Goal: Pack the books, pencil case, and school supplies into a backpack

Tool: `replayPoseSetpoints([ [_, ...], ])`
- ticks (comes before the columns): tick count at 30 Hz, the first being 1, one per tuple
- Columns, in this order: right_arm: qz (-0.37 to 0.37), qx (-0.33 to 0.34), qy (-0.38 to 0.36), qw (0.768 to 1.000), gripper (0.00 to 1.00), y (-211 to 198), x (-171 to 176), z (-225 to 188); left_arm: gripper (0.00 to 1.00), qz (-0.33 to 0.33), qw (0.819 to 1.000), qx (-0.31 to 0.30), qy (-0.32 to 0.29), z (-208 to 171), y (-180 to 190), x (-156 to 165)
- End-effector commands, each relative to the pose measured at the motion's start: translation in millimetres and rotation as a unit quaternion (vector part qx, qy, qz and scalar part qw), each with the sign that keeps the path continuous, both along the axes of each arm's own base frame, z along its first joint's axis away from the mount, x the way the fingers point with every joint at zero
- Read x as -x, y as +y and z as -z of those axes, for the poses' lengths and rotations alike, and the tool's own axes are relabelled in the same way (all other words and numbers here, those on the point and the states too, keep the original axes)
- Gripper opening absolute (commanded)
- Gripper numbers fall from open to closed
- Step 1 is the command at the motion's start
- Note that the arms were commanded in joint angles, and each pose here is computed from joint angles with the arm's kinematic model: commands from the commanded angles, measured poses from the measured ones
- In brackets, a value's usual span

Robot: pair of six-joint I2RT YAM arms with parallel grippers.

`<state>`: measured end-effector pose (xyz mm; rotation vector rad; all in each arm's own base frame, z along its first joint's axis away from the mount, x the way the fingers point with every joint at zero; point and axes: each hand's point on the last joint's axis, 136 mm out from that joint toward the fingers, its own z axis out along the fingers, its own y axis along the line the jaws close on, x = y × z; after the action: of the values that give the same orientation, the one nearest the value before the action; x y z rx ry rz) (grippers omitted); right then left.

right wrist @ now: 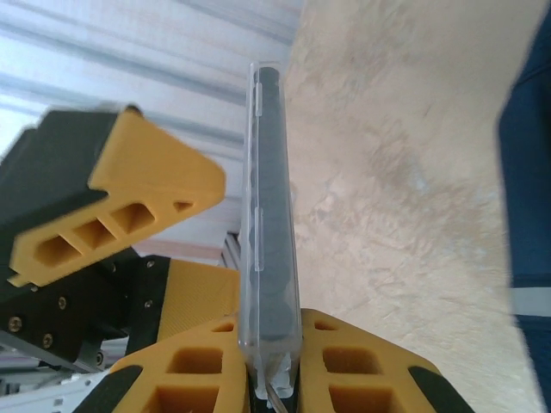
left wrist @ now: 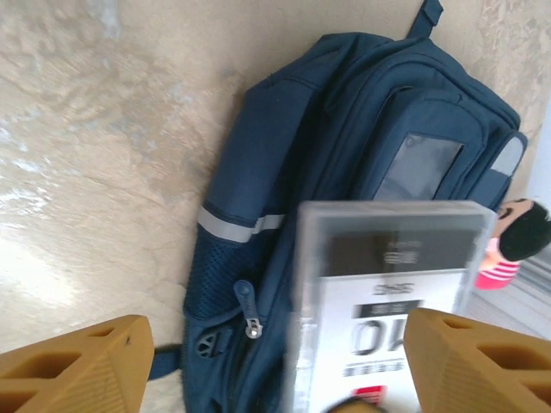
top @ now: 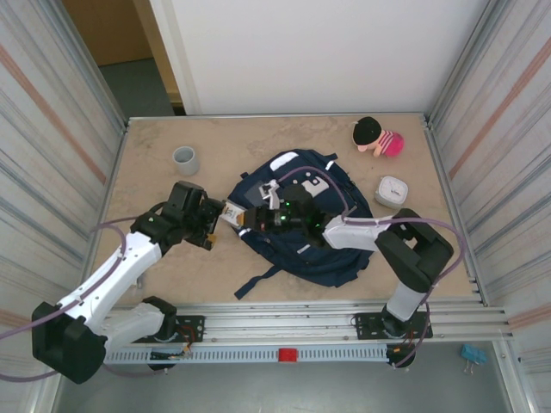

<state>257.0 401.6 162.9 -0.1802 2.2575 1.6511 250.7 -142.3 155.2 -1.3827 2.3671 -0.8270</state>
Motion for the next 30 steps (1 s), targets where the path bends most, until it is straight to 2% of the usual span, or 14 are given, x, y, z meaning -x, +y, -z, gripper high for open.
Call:
replayPoseSetpoints([
  [1,0.032,-0.010,-0.026,0.999,0.07,-30,-12,-22,0.79,0.035,0.994,-0.094,-0.035,-16,11,-4],
  [4,0.070,0.004,-0.027,0.997,0.08,-69,-27,-24,0.80,0.093,0.974,-0.196,-0.067,-31,12,-11],
  [6,0.099,0.012,-0.026,0.995,0.07,-99,-39,-26,0.75,0.132,0.951,-0.264,-0.095,-44,8,-16],
  [9,0.141,0.034,-0.031,0.989,0.07,-148,-55,-31,0.74,0.218,0.902,-0.330,-0.171,-65,-22,-32],
  [13,0.197,0.071,-0.039,0.977,0.07,-213,-71,-38,0.72,0.340,0.827,-0.358,-0.270,-76,-84,-42],
  [18,0.259,0.076,-0.014,0.963,0.08,-284,-85,-29,0.73,0.444,0.740,-0.398,-0.311,-63,-146,-42],
  [20,0.280,0.047,0.003,0.959,0.08,-307,-89,-28,0.73,0.490,0.695,-0.419,-0.319,-57,-173,-38],
  [22,0.306,0.025,0.020,0.951,0.08,-331,-91,-23,0.75,0.540,0.640,-0.438,-0.326,-45,-203,-31],
  [25,0.337,0.016,0.034,0.941,0.08,-356,-90,-18,0.75,0.607,0.569,-0.439,-0.340,-29,-249,-16],
  [28,0.352,0.014,0.038,0.935,0.08,-369,-87,-16,0.76,0.636,0.545,-0.425,-0.343,-8,-284,-9],
  [30,0.354,0.016,0.039,0.934,0.08,-372,-84,-14,0.76,0.645,0.538,-0.423,-0.340,3,-299,-11],
])
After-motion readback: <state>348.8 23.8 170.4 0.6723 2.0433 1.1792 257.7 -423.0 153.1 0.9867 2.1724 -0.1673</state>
